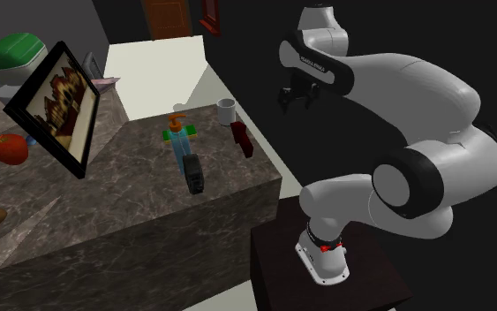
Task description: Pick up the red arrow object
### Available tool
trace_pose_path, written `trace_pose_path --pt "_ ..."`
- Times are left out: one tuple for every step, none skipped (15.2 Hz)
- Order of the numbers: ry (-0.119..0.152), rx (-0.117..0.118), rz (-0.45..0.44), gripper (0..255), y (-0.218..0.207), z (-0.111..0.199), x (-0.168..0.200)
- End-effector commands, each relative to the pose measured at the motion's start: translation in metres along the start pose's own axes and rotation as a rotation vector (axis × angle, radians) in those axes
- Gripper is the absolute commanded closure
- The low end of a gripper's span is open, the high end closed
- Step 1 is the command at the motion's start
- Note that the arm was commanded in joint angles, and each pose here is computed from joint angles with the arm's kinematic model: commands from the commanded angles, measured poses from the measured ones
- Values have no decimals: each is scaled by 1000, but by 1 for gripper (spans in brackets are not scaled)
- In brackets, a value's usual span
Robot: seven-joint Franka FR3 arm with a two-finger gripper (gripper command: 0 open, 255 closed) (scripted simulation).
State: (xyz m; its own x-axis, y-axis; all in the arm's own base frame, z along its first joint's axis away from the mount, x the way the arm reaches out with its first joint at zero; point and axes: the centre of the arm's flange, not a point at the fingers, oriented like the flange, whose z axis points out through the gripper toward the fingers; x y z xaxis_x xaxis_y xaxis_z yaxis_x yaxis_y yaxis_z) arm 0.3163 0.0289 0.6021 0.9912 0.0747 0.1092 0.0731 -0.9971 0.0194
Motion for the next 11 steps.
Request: trace_pose_path --pt "0 0 0 0 0 0 0" --pt "7 1 -5 0 -12 4 1" --pt "14 3 -11 0 -25 7 2" --pt "21 4 -16 0 -37 11 3" --pt "28 5 -21 0 -49 15 4" --pt "34 7 -27 0 -61 18 5" --pt "41 8 -32 0 -74 22 6" --pt "48 9 -37 0 -86 26 7" --pt "55 11 -43 0 -98 29 8" --pt "62 12 -48 0 -111 33 9" --pt "69 14 -53 0 -123 36 9"
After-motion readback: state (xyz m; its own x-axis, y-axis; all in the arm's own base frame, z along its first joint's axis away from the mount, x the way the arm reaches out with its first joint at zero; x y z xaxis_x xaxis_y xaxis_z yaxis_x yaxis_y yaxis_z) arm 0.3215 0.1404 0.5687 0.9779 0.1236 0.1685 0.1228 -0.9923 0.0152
